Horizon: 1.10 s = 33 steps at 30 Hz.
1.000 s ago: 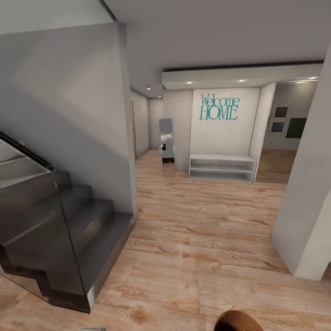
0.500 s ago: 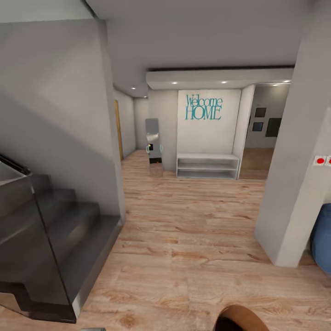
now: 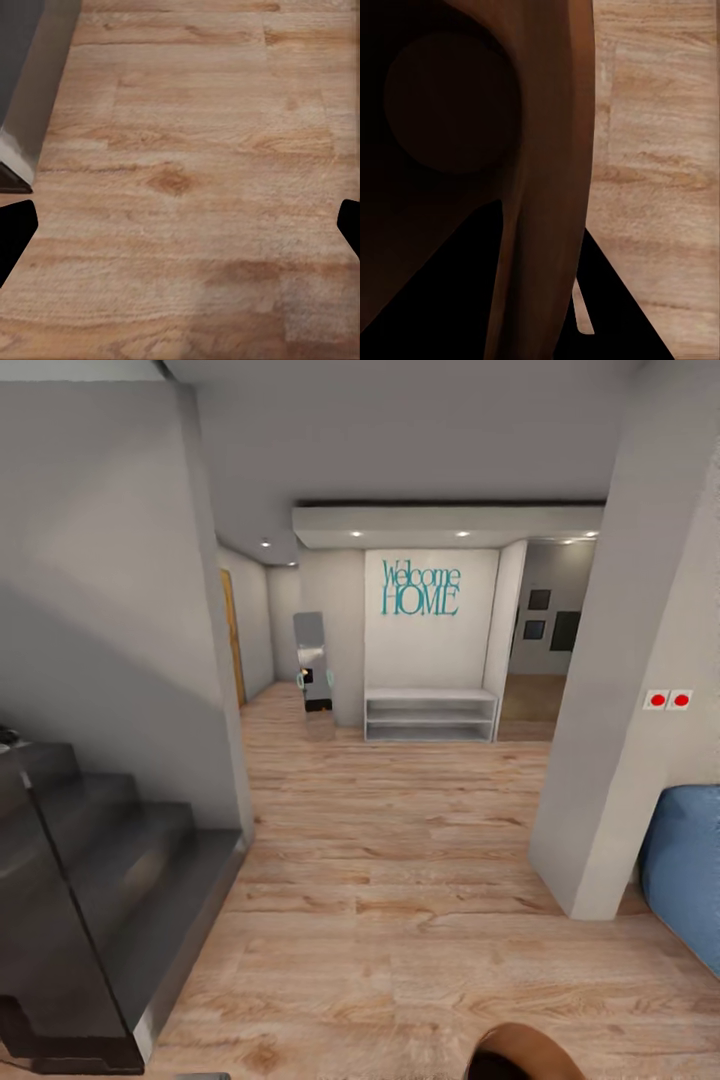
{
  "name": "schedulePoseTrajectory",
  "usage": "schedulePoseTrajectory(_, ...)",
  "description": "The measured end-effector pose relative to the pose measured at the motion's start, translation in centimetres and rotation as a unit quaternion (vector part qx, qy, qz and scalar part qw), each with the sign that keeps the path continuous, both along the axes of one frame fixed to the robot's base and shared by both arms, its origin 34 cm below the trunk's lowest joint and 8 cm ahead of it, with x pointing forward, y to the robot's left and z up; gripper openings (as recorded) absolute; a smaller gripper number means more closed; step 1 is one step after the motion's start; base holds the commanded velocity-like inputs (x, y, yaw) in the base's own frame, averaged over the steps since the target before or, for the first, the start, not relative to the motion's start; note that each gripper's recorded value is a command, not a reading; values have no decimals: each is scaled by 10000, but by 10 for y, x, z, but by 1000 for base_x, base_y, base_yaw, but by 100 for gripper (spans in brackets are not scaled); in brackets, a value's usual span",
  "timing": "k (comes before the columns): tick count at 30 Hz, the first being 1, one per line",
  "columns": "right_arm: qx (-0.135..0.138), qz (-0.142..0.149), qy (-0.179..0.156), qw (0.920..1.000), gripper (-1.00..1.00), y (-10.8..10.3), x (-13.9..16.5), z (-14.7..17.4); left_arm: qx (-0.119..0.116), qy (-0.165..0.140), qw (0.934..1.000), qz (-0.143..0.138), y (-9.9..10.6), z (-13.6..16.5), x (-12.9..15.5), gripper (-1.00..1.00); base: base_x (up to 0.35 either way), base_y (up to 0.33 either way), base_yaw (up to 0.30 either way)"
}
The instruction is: Put the three can of soda from the living room inside the tash can in the kitchen.
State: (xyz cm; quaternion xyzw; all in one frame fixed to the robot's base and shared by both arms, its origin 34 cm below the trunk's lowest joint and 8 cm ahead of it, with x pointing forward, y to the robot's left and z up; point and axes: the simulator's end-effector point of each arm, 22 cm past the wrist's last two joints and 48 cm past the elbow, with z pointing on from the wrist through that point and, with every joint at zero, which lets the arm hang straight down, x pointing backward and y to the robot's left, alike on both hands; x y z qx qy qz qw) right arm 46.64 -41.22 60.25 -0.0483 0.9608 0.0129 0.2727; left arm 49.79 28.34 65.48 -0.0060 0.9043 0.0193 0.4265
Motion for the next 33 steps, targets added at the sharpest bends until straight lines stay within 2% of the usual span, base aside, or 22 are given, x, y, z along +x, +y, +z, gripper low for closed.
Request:
schedulePoseTrajectory(11,0,-2,74,10000,-100,0,-4,-5,0,74,10000,0,0,-5,-3,100,0,0,-130)
schedulePoseTrajectory(33,1,-3,227,9997,-100,0,-15,16,10,254,9997,-36,-1,14,-14,100,0,0,-139)
